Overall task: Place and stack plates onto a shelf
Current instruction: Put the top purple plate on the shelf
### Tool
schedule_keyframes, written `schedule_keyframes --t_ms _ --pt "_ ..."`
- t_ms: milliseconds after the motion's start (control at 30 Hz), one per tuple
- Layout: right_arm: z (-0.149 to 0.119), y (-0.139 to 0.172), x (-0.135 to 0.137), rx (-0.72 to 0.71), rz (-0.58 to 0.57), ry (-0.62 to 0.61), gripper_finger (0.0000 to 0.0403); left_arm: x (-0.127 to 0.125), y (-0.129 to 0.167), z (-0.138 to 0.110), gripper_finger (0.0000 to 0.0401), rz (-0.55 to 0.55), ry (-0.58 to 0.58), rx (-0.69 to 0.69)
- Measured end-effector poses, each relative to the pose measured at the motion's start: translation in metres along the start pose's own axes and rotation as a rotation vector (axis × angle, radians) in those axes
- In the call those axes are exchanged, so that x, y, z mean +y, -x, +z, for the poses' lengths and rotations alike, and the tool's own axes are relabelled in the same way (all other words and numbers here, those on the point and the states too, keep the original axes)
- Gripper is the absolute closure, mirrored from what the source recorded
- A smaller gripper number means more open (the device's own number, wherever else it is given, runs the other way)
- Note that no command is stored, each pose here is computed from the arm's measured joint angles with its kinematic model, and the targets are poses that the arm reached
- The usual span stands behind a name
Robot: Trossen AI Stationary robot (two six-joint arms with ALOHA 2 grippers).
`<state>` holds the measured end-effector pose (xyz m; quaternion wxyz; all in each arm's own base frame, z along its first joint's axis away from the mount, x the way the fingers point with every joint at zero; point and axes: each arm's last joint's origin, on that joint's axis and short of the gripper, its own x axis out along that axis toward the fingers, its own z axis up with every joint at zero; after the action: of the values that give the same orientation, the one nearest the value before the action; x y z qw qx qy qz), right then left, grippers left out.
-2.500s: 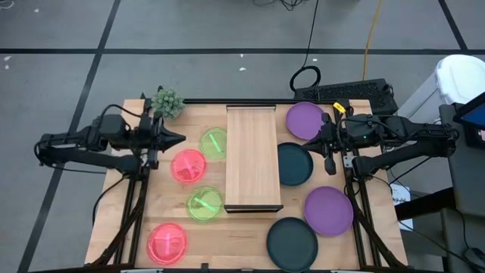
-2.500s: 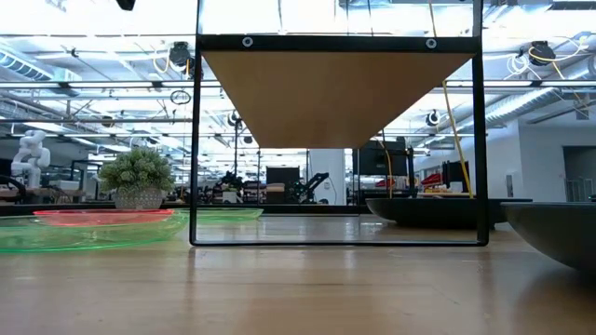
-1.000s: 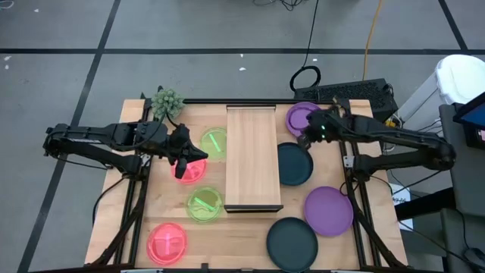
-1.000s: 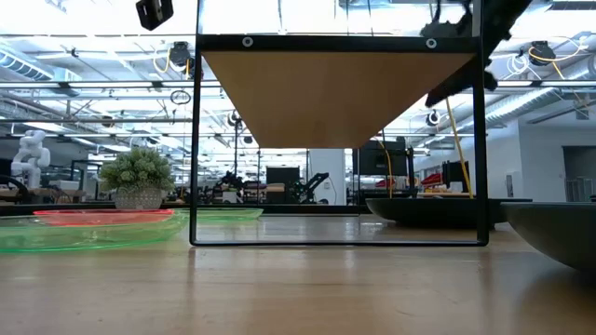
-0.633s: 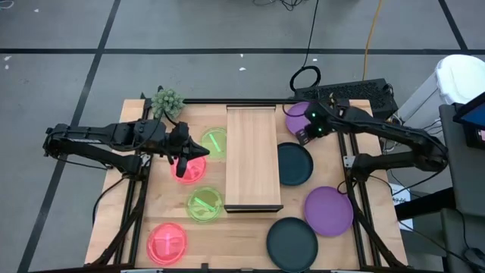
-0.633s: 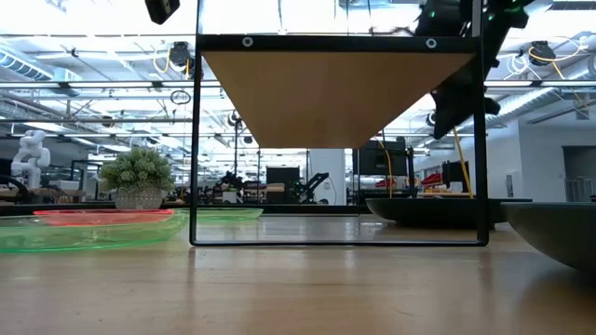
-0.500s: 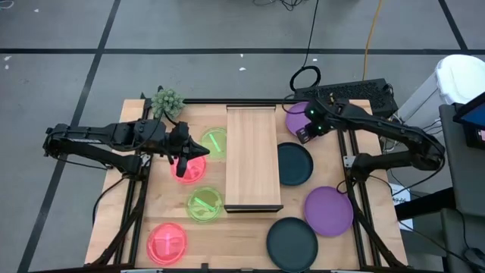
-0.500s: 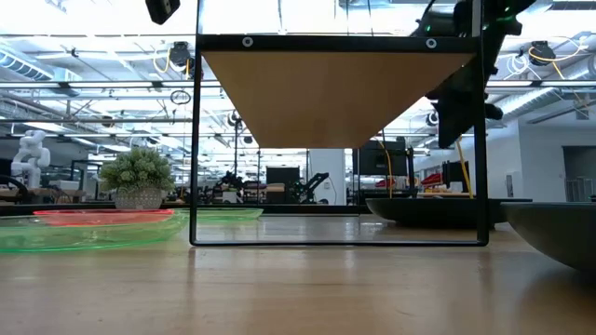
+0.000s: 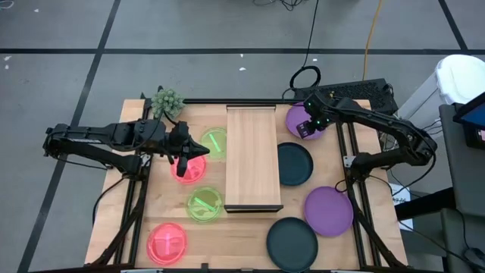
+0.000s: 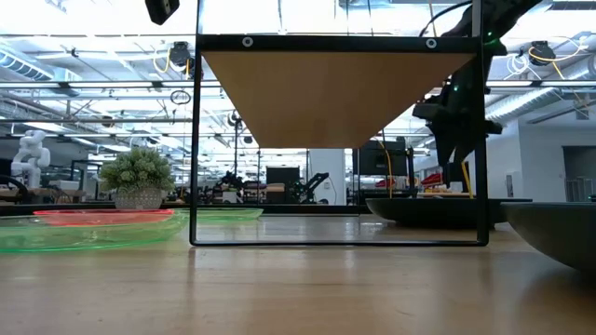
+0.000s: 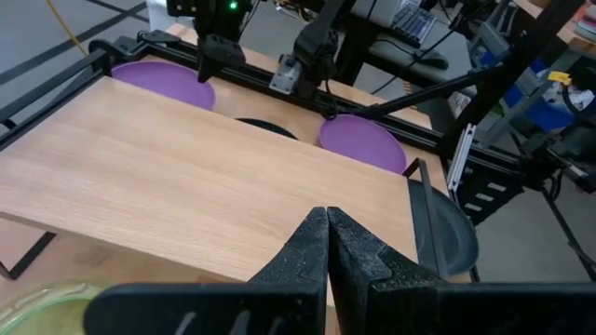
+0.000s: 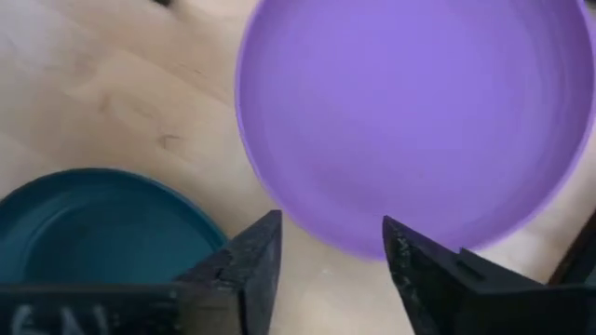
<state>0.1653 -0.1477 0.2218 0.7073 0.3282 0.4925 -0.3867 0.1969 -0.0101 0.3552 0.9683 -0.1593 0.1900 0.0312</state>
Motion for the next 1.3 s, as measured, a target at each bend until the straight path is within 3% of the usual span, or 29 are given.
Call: schedule_keyframes --t_ms 367,733,900,1300 --pt "0.002 -0.004 -0.002 0.015 0.007 0.29 0.0207 0.0 0.0 0.0 0.0397 0.009 0.001 -0.003" --pt "-0.027 -0.028 -0.008 0.166 0.049 0.316 0.0206 0.0 0.0 0.0 0.0397 0.009 0.015 -0.003" --pt "-0.035 -0.03 -0.01 0.171 0.048 0.329 0.0206 0.0 0.0 0.0 0.0397 0.009 0.02 -0.003" --pt "-0.027 -0.031 -0.006 0.048 0.08 0.719 0.0206 0.002 0.0 0.0 0.0397 0.057 0.02 -0.021"
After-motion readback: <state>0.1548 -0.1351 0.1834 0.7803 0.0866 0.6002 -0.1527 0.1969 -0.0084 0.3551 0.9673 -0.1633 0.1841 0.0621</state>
